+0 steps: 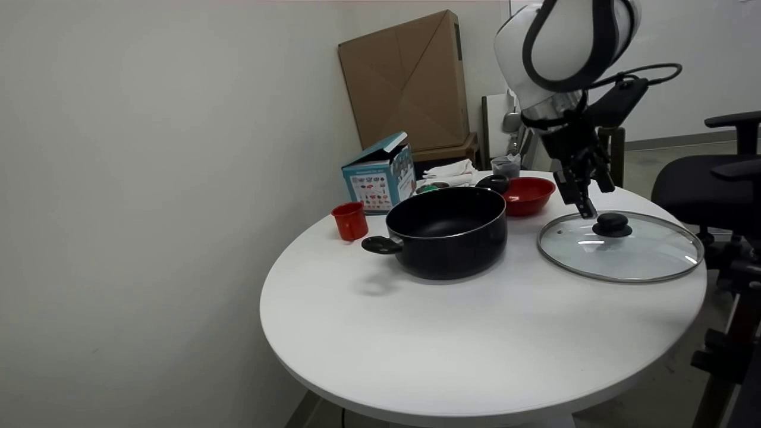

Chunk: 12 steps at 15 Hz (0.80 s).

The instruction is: Remove the lid from the pot.

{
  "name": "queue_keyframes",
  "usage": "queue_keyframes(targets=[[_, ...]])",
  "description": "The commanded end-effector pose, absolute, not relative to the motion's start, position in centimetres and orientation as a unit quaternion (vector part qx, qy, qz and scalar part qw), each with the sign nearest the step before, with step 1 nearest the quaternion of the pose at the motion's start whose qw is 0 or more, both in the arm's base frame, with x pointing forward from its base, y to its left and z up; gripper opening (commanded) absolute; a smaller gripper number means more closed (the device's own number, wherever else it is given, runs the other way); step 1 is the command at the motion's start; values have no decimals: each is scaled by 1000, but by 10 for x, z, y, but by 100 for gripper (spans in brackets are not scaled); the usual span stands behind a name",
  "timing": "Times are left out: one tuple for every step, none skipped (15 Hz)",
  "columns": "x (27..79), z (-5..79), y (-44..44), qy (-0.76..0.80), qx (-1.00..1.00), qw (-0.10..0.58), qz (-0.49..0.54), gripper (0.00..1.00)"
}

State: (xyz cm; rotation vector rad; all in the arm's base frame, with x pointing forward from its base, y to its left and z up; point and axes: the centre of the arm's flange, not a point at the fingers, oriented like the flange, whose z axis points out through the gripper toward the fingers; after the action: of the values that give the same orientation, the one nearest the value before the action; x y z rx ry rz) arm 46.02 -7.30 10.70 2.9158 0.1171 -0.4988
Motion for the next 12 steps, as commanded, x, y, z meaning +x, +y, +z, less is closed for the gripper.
queue_keyframes(targets=[[466,177,-60,18,985,73,-157,100],[471,193,-54,14,985,72,-153,100],[475,208,-49,11,986,71,-150,100],[480,223,-42,14,986,72,-153,100],[485,237,-33,16,986,72,-151,100],[491,252,-24,19,987,69,-145,100],[497,264,-15,22,988,68,-138,100],[505,278,-5,23,989,63,-128,100],[513,290,6,29,991,58,-115,100],[521,302,16,35,993,55,-97,100],[530,313,27,39,995,53,-77,100],[538,324,36,39,996,49,-58,100]])
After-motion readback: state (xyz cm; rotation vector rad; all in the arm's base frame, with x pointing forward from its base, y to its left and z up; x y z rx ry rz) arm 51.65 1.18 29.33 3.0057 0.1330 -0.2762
